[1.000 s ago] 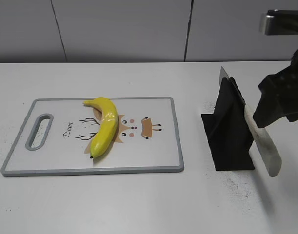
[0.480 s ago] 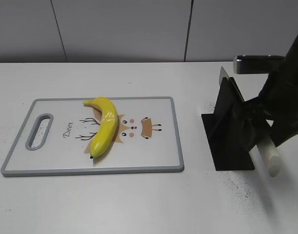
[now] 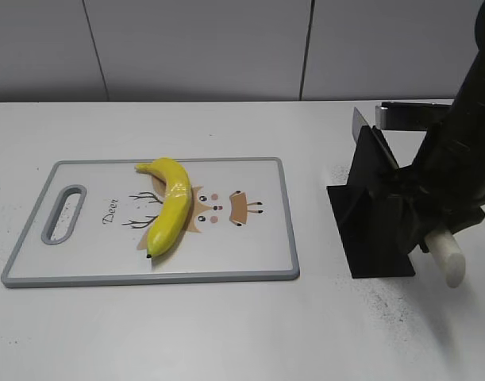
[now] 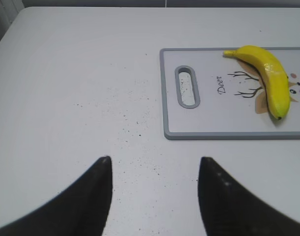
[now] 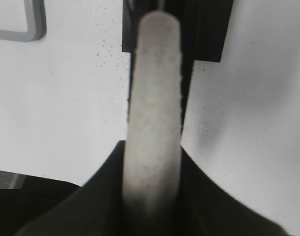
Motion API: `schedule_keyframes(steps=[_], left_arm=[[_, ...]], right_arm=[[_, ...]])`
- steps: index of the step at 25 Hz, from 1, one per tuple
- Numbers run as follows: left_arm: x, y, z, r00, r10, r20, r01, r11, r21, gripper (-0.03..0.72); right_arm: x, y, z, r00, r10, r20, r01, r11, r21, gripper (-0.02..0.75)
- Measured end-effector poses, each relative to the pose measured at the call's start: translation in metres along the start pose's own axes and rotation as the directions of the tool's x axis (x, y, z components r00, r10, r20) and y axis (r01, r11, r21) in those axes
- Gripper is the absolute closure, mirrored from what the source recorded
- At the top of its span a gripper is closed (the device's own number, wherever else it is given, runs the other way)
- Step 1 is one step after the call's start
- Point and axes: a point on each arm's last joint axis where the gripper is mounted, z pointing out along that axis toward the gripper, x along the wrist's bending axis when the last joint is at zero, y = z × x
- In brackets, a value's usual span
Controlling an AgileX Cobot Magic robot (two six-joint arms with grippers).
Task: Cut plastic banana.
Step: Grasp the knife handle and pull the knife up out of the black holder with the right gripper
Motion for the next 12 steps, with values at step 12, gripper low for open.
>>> schedule_keyframes(steps=[12], left_arm=[[0.000,0.000,0.000,1.000,-0.001,0.002,0.001,1.000,0.000,0.156]], right_arm=[[0.002,-0.008,-0.023,1.000,0.017,-0.019,-0.019,0.997,-0.077,0.573]])
